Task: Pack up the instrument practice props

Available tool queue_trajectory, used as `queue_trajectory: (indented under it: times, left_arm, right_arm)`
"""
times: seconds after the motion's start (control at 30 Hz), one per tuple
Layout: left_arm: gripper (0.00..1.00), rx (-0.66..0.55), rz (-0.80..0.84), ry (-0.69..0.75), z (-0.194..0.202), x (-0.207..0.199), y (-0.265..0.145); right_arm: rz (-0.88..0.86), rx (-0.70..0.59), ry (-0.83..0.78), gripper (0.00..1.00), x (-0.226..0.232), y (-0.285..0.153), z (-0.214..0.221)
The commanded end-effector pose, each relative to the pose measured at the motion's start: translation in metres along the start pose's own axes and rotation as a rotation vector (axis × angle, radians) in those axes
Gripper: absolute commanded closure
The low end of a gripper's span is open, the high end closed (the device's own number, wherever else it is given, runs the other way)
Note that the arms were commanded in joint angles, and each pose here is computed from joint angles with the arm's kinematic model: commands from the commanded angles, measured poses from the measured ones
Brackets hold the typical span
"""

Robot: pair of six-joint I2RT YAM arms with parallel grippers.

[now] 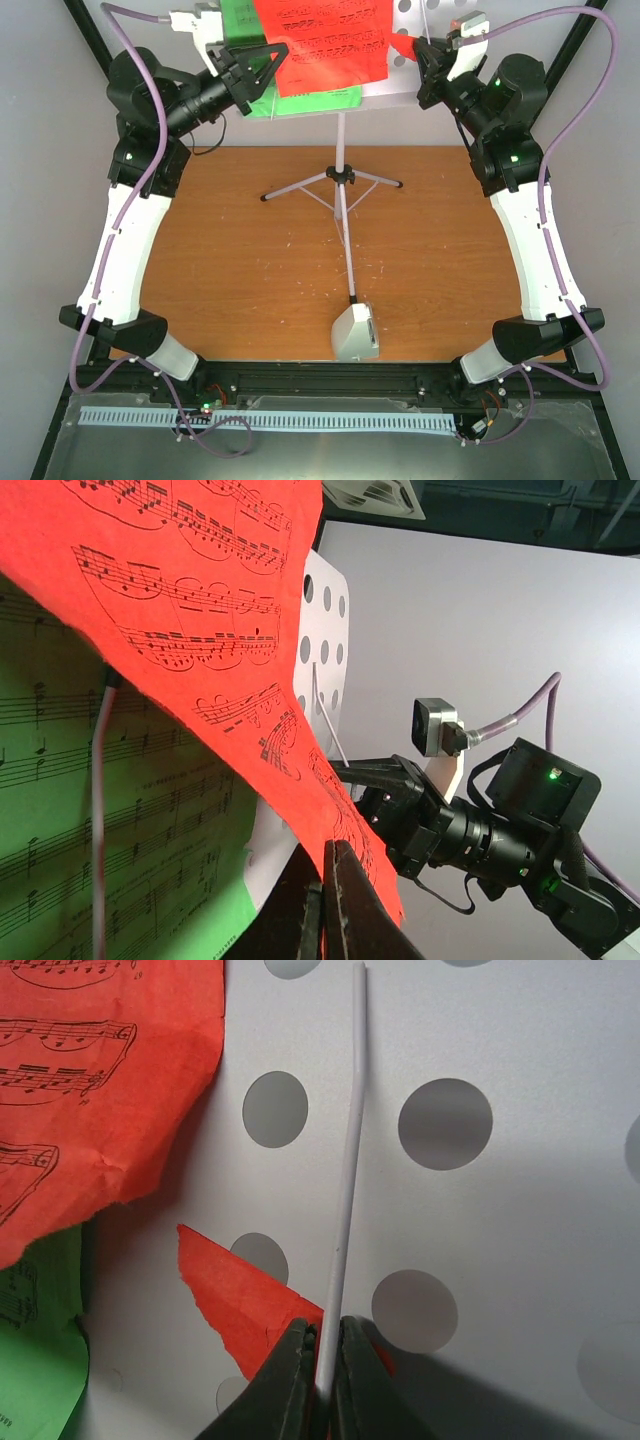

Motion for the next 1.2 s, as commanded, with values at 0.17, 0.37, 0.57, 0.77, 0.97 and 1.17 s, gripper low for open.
queue_trajectory:
  times: [0.17,0.37,0.57,0.77,0.97,1.17]
  left_arm:
    - [1.0,-0.007,0.014,-0.013,-0.002,0.0005,-0.0002]
    - [1.0,-0.004,0.019,-0.019,-0.0005,0.0018,0.0016]
    - [1.0,0.002,0.021,-0.025,0.0018,0.0037,0.0033]
    - [1.0,0.005,0.026,-0.031,0.0029,0.0045,0.0045]
    - [1.0,0.006,0.029,-0.036,0.0036,0.0051,0.0049]
    - [1.0,0.005,0.031,-0.035,0.0036,0.0053,0.0051]
  right_arm:
    - [-0.017,0.055,0.034,0.92,-0.0004,0.0073,0.0146]
    - [-0.015,0.059,0.032,0.92,-0.0007,0.0073,0.0153]
    - [-0.017,0.058,0.029,0.88,-0.0002,0.0071,0.015]
    - [-0.019,0.057,0.031,0.79,0.0,0.0068,0.0144]
    - [-0.019,0.052,0.028,0.72,0.0007,0.0053,0.0124]
    - [-0.016,0.05,0.022,0.65,0.0011,0.0034,0.0108]
Point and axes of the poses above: each gripper's point midway between its finger pads, its own y axis out along the fingers, its own x axis along the line the jaws close on, z = x × y, the point moved 7 cm from there along -y, back along the fingers, and after that the axes turned 4 degrees about y, right-handed, at the moved point
